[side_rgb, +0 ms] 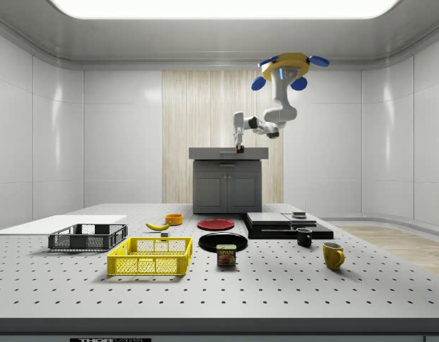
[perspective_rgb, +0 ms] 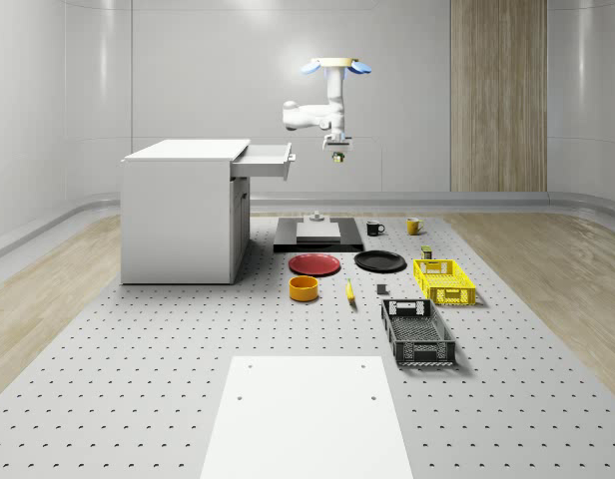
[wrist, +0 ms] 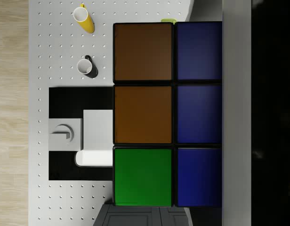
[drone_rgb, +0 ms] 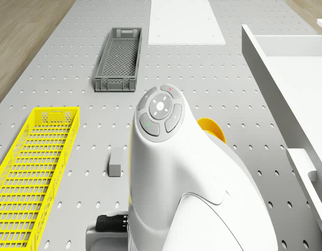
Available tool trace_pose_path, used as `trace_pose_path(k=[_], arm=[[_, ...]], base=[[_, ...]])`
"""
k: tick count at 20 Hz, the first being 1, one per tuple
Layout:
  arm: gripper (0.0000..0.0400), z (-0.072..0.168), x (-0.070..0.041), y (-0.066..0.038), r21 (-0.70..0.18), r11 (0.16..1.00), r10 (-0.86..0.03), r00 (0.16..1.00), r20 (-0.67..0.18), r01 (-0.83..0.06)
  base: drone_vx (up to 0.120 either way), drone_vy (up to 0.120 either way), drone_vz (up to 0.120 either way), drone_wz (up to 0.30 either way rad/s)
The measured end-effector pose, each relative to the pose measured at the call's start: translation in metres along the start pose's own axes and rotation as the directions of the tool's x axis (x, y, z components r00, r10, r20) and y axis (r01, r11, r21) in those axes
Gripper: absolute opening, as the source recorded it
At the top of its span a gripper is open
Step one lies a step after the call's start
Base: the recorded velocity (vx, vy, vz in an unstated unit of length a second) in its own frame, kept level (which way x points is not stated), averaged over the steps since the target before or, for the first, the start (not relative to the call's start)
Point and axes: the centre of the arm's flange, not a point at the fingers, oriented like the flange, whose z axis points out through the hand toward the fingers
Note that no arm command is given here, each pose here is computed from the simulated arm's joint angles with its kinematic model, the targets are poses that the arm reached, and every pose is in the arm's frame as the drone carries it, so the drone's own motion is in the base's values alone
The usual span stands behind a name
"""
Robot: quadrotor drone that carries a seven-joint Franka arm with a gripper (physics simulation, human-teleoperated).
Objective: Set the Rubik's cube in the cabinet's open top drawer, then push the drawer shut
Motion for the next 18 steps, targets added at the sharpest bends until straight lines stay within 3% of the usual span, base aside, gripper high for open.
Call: trace_pose_path(k=[18], arm=[[0.0325,0.0,0.0,0.0,0.0,1.0,0.0,1.0,0.0,0.0]], base=[[0.0,-0.12,0.12,0.0]])
